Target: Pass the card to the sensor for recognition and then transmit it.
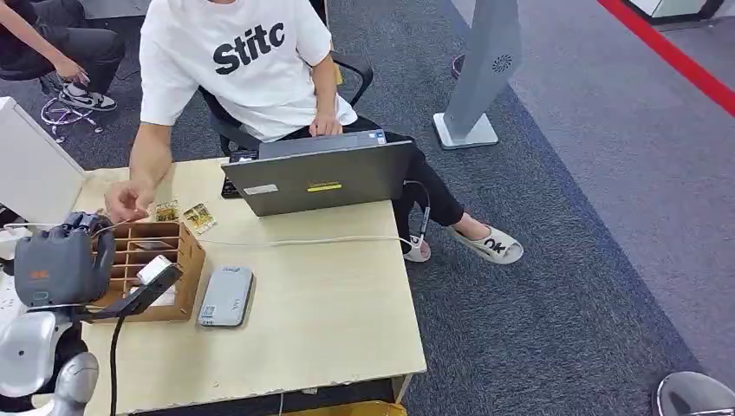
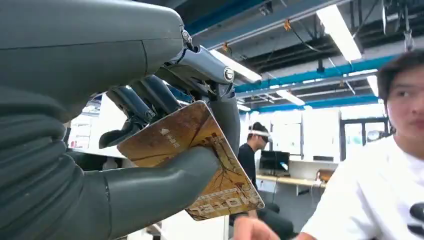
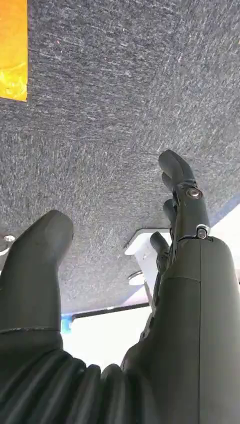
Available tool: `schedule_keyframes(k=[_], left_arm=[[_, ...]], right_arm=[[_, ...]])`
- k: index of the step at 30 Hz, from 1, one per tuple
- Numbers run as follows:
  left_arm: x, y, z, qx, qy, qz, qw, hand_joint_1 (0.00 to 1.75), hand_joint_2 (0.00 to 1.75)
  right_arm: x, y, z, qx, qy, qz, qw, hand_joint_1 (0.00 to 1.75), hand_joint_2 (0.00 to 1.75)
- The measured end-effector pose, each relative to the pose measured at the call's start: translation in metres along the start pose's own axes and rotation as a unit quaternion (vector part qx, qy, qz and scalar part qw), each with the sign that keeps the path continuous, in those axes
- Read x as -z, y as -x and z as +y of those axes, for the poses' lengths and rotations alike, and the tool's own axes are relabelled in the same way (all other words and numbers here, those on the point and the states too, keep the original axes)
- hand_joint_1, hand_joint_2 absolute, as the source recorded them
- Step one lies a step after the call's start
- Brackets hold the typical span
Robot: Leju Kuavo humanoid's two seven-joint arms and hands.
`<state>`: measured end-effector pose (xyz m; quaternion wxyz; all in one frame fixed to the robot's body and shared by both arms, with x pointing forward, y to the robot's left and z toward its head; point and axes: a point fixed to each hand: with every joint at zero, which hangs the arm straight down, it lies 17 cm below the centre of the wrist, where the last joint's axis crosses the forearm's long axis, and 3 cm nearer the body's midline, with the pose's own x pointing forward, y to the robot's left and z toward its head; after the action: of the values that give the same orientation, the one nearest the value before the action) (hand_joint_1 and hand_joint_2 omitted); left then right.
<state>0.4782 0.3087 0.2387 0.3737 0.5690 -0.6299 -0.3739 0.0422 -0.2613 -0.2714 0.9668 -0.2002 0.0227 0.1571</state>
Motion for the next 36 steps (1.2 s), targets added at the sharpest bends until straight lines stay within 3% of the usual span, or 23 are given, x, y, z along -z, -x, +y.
schedule_keyframes(k=[3, 6, 10, 15, 20, 36], left_arm=[[0.002, 0.0, 0.008, 0.0, -0.012, 0.0, 1.0, 1.75, 1.75], [0.011, -0.001, 0.037, 0.0, -0.066, -0.003, 0.998, 1.75, 1.75], [0.045, 0.006, 0.089, 0.002, -0.127, 0.0, 0.992, 1.75, 1.75], [0.097, 0.038, 0.136, 0.047, -0.157, 0.03, 0.986, 1.75, 1.75], [0.127, 0.062, 0.133, 0.087, -0.149, 0.05, 0.984, 1.75, 1.75], [0.125, 0.061, 0.106, 0.088, -0.135, 0.062, 0.985, 1.75, 1.75]], right_arm=[[0.0, 0.0, 0.0, -0.001, 0.0, -0.001, 1.0, 0.0, 1.75], [0.0, -0.002, -0.001, -0.008, 0.003, -0.006, 1.0, 0.0, 1.75], [0.0, -0.003, -0.002, -0.019, 0.005, -0.011, 1.0, 0.0, 1.75], [0.0, -0.005, -0.002, -0.033, 0.006, -0.016, 0.999, 0.0, 1.75], [0.0, -0.008, -0.002, -0.041, 0.005, -0.02, 0.999, 0.0, 1.75], [0.0, -0.011, -0.004, -0.042, 0.006, -0.022, 0.999, 0.0, 1.75]])
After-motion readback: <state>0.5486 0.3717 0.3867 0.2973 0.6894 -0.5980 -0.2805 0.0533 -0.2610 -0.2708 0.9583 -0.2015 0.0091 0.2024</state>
